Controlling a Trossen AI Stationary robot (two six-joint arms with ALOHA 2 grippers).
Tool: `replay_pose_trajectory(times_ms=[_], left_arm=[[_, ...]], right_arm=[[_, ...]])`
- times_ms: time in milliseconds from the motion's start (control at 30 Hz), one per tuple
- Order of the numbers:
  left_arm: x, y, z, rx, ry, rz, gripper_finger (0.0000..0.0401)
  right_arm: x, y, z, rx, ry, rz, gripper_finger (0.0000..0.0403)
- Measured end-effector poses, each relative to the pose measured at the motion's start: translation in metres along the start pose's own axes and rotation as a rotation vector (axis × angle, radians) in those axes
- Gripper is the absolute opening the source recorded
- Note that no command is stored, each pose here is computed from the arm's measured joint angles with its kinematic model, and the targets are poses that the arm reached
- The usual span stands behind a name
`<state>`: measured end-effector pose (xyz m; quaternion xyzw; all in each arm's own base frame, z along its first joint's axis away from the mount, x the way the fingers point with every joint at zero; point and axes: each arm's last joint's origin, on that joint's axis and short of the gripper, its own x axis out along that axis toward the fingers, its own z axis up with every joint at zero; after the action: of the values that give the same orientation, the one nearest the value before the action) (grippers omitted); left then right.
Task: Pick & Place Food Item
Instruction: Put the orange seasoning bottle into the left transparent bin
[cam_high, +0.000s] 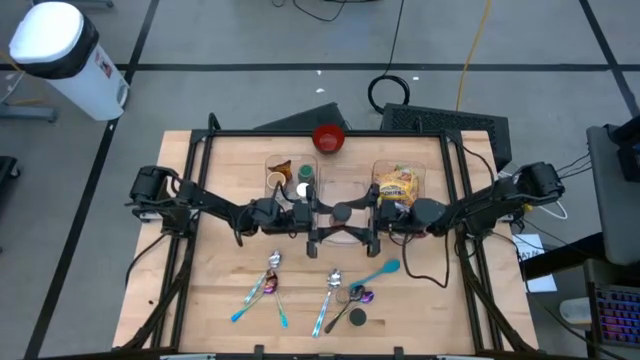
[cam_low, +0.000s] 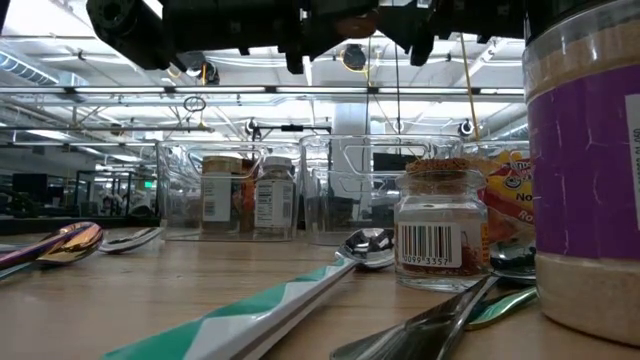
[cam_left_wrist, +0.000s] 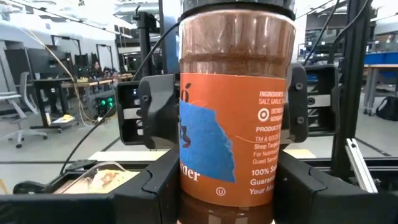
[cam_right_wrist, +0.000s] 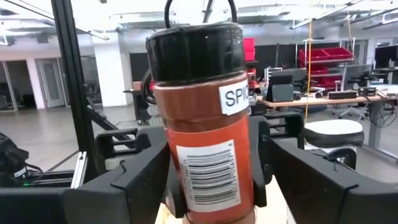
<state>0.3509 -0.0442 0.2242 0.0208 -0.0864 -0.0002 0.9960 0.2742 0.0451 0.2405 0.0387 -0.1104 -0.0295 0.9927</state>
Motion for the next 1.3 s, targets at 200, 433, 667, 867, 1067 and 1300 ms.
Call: replay_pose_trajectory(times_ms=[200,433,667,867,1067,1300], left_arm=[[0.0,0.003,-0.002,-0.021,0.015,0.008,0.0184],[0.0,0.004,-0.004,-0.038,0.038,0.01,0.0184],[0.0,0.004,-0.004,-0.046,0.044,0.01,0.0185],[0.003,0.002,-0.009,-0.194,0.141,0.019,0.0235],[0.017,-0.007,-0.009,-0.277,0.54,-0.107,0.0327],[0.026,-0.006,0.042,-0.215,1.001,-0.113,0.0376]], right_arm=[[0.006,0.004,0.001,-0.003,-0.003,0.067,0.0228],[0.015,0.006,-0.005,-0.026,0.04,0.058,0.0188],[0.015,0.006,-0.005,-0.033,0.044,0.061,0.0137],[0.014,0.006,-0.006,-0.02,0.08,0.072,0.0131],[0.006,0.005,0.005,-0.008,0.14,0.076,0.0131],[-0.002,0.01,-0.001,0.031,0.289,0.087,0.0131]])
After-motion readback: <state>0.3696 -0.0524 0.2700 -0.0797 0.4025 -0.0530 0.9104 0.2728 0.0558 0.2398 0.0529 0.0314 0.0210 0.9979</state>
